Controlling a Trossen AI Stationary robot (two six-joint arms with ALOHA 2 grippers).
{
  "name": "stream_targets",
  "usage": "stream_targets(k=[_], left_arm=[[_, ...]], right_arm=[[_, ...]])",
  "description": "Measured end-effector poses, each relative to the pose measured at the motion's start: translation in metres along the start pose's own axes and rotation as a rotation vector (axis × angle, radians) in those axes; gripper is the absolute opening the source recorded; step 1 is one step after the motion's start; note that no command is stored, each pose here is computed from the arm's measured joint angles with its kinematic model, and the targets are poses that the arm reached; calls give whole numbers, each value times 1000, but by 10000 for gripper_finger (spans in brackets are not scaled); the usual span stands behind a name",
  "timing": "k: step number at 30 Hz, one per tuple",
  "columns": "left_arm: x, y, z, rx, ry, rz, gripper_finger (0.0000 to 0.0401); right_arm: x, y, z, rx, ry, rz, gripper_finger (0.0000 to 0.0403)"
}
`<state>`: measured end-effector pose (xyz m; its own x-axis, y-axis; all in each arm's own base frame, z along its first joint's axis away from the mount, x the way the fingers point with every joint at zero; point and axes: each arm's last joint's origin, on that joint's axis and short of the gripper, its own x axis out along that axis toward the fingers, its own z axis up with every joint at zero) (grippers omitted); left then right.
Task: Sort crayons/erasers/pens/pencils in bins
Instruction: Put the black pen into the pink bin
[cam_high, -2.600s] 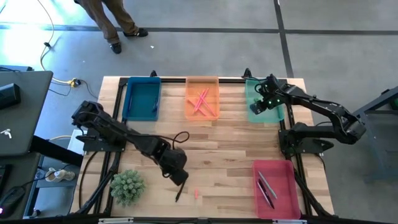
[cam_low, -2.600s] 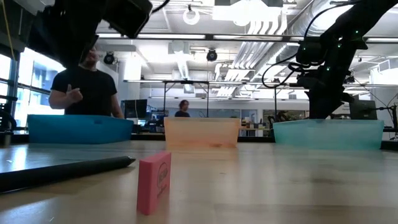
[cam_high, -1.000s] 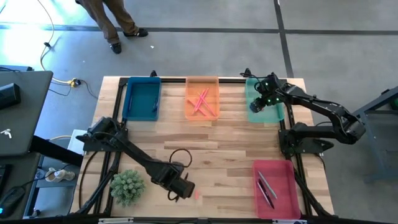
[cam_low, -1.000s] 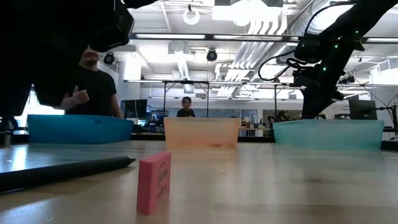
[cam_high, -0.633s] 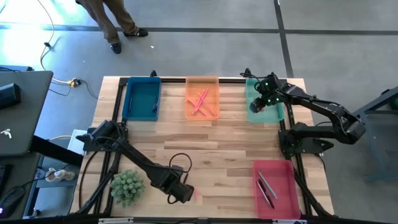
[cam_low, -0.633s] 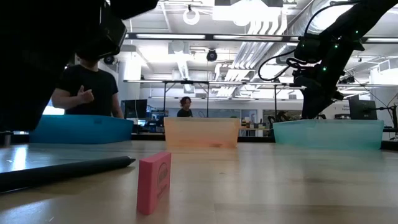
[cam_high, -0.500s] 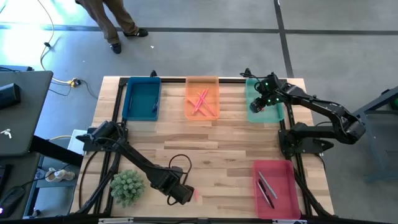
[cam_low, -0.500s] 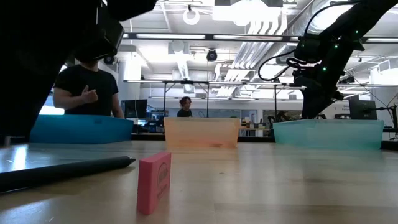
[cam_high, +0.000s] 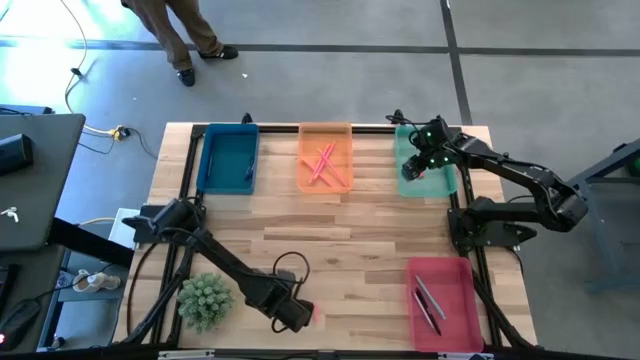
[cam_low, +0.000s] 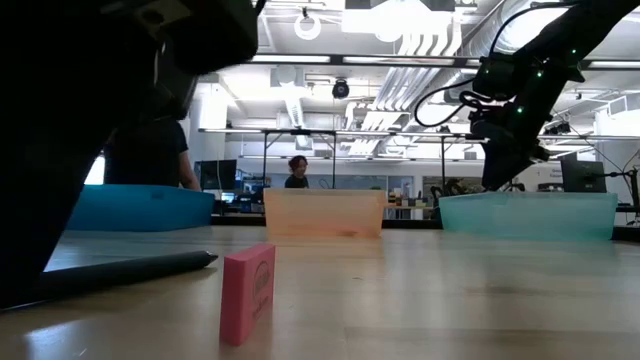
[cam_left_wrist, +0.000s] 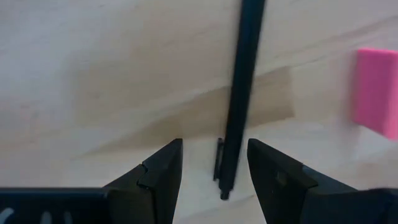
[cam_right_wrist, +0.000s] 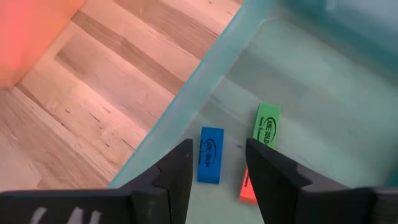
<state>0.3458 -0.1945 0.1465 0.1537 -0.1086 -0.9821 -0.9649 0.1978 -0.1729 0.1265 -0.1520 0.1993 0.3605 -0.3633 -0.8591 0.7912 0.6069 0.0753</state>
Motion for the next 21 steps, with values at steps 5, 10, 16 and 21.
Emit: stream_targets(k=[5,10,16,21], left_arm=[[10,-2,-1,-6,13,25,168],[14,1,-1,14,15,64,167],[15,7,1,71,11,132,133],[19,9,1,120,11,166,84]], right_arm=[[0,0,1,2,-7,0,142],[0,0,2,1,-15,1,142],[0,0,2,-9,-17,1,142],[0,-1,3,-49,-25,-22,142]])
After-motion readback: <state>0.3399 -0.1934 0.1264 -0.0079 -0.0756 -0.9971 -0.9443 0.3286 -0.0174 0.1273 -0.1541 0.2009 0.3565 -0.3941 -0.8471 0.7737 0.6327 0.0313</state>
